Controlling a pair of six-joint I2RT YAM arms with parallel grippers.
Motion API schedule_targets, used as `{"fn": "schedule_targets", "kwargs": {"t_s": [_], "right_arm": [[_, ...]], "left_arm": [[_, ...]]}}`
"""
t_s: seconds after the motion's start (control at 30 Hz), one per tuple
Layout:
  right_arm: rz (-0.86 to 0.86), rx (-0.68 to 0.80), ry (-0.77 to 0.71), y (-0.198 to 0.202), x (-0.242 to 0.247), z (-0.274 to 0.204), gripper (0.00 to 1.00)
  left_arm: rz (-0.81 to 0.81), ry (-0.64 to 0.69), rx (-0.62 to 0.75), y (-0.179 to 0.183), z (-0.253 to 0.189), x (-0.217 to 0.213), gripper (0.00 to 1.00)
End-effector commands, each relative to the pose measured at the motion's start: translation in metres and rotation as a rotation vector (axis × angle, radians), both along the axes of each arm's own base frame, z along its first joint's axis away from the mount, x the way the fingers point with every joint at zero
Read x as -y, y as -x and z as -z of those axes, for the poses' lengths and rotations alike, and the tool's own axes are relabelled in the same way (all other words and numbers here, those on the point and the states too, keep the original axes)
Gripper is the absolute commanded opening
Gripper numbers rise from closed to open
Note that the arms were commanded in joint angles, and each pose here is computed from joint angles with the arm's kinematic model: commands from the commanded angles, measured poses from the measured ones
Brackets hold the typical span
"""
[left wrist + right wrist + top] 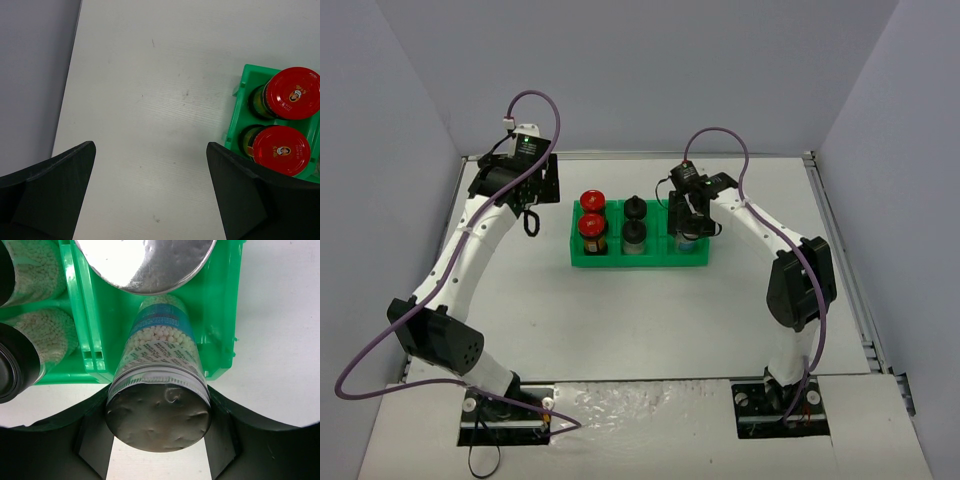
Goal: Organize the condiment bottles
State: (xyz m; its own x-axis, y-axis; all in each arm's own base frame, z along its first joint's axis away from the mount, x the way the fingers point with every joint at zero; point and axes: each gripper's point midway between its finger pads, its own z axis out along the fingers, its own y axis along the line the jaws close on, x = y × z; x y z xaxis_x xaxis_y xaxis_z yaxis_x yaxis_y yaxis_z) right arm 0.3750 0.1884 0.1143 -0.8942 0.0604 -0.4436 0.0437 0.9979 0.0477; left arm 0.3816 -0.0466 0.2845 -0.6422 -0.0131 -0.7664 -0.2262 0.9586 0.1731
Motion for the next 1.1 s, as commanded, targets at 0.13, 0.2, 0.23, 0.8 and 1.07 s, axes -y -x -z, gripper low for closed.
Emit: {"fn": "schedule_targets", "kwargs": {"t_s": [0.13, 0.2, 0.23, 0.8, 1.07], "right_arm": [[-0.011, 0.019, -0.004, -0.005, -0.002, 0.002, 0.21], [-0.012, 0.021, -0.004, -0.004, -0.002, 0.000, 0.31], [-0.013, 0.023, -0.003, -0.003, -0.002, 0.000, 0.36], [-0.017, 0.063, 0.012, 0.005, 0.000, -0.014, 1.00], [-0.011, 0.176, -0.021, 0.004, -0.003, -0.074, 1.00]], "left_arm": [[-0.026, 0.011, 0.086, -0.005, -0.027, -0.005, 0.91], [-0.027, 0.011, 0.086, -0.005, -0.027, -0.006, 0.91], [-0.028, 0.011, 0.086, -0.005, -0.027, -0.006, 0.91], [-0.025, 0.018, 0.087, -0.006, -0.027, -0.005, 0.91], [-0.025, 0.015, 0.089, -0.004, -0.029, -0.005, 0.91]]}}
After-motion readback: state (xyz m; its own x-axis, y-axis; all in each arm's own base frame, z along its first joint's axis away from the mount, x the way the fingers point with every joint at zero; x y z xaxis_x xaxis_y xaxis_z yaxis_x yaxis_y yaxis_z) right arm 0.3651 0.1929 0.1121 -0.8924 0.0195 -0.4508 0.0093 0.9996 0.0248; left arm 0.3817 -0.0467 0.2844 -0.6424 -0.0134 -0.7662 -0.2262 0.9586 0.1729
